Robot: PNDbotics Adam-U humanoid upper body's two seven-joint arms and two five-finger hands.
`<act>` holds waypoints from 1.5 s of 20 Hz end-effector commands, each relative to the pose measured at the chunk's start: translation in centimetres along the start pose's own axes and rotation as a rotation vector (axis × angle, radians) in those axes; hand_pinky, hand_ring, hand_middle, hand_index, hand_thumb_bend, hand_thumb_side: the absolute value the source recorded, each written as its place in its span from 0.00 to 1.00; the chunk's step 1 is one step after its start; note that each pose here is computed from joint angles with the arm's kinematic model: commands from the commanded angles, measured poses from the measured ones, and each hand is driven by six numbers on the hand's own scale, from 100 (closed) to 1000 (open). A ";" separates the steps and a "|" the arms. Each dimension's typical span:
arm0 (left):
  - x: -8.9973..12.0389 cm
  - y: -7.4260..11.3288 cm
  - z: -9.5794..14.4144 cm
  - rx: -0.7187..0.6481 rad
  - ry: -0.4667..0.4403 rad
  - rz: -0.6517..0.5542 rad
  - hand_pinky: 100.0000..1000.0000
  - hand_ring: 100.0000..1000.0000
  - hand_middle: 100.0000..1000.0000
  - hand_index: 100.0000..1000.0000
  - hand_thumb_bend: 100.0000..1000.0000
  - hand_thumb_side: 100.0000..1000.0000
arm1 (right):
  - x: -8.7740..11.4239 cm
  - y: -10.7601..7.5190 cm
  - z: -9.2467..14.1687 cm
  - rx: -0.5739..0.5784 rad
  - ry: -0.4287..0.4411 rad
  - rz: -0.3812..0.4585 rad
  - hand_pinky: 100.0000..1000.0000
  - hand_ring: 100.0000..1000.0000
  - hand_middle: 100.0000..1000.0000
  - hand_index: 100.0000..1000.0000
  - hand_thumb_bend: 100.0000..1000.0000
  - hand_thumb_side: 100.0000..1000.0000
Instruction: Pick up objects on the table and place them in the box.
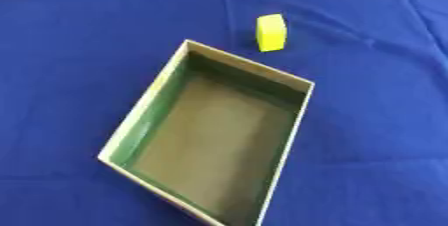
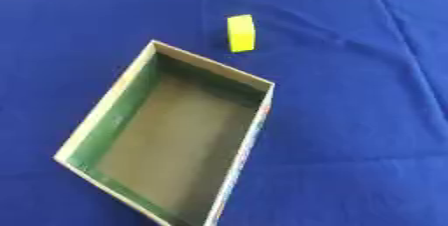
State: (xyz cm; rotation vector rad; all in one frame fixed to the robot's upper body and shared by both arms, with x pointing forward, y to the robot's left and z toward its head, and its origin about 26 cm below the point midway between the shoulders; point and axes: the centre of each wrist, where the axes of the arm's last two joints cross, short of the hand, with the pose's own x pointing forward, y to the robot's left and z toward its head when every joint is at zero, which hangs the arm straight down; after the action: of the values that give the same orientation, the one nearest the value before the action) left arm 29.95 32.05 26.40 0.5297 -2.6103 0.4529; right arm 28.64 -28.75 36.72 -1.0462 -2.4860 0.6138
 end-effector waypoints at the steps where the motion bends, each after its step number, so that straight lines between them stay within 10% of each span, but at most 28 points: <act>1: 0.8 0.0 -0.7 -0.008 -0.033 0.001 0.53 0.68 0.68 0.73 0.01 1.00 | 0.8 -1.1 -0.8 -0.012 -0.033 0.028 0.66 0.68 0.55 0.78 0.00 0.93; 30: 0.9 -0.5 -0.8 -0.052 -0.025 0.011 0.53 0.68 0.68 0.73 0.00 1.00 | 2.0 7.5 -10.2 0.346 0.079 0.212 0.73 0.79 0.71 0.87 0.07 1.00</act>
State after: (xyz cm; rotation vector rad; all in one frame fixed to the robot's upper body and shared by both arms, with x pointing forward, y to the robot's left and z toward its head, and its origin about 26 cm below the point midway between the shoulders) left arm 30.10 31.54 26.46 0.4945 -2.5990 0.4193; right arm 36.49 -19.90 40.77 -1.1409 -2.1224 1.0090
